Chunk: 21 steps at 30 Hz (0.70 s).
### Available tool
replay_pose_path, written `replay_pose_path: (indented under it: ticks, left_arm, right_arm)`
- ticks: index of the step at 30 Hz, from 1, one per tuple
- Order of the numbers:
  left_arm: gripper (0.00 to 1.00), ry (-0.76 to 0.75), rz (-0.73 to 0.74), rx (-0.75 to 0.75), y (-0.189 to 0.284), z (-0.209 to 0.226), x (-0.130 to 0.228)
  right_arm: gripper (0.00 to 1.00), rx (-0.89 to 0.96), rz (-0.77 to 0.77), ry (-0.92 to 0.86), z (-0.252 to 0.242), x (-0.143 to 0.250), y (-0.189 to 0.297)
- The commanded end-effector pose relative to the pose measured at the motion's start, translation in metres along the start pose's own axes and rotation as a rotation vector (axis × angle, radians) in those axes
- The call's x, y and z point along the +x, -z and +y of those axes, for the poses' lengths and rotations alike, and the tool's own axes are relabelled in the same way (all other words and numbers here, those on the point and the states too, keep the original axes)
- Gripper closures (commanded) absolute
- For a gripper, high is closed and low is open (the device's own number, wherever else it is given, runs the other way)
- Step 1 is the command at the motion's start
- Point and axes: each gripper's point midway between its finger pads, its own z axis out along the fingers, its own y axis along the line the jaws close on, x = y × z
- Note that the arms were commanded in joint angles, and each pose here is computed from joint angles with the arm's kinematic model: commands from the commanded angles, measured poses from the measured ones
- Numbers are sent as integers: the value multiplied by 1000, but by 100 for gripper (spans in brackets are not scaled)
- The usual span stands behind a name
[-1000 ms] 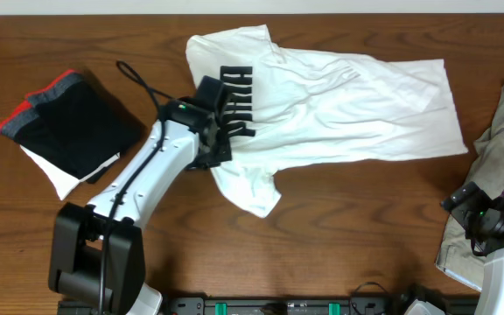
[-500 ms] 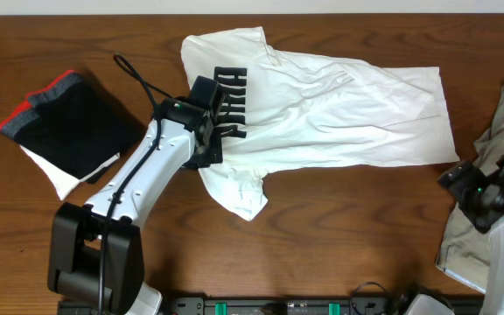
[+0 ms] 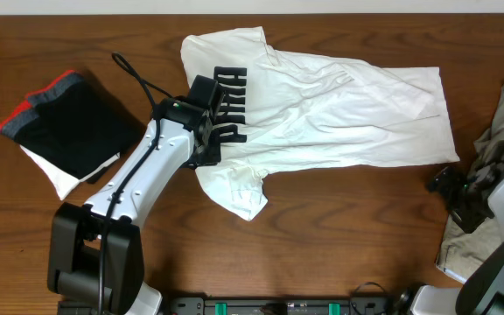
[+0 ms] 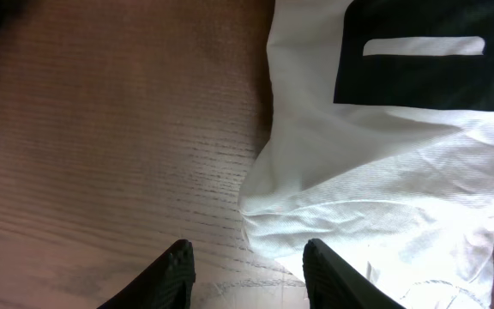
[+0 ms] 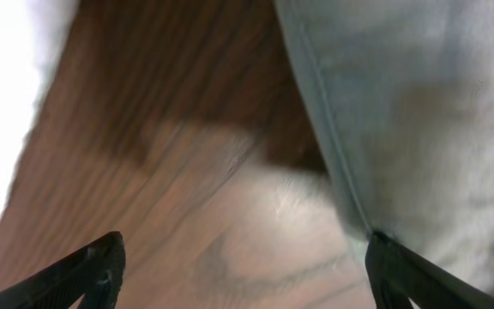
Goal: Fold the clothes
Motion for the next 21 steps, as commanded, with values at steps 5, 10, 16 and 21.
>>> replay_pose_path:
  ticks: [5, 10, 16, 21]
  left_arm:
    - [51, 1, -6, -10, 2, 4, 0]
    - [35, -1, 11, 6, 2, 2, 4]
    - [31, -5, 65, 36, 3, -2, 16]
    - [30, -5, 81, 30, 3, -1, 20]
  right_arm:
    - [14, 219, -67, -74, -43, -12, -3]
    - [13, 333, -157, -167, -68, -27, 5]
    - [13, 361, -210, -243, -88, -41, 10]
    - [13, 372, -218, -339, -109, -43, 13]
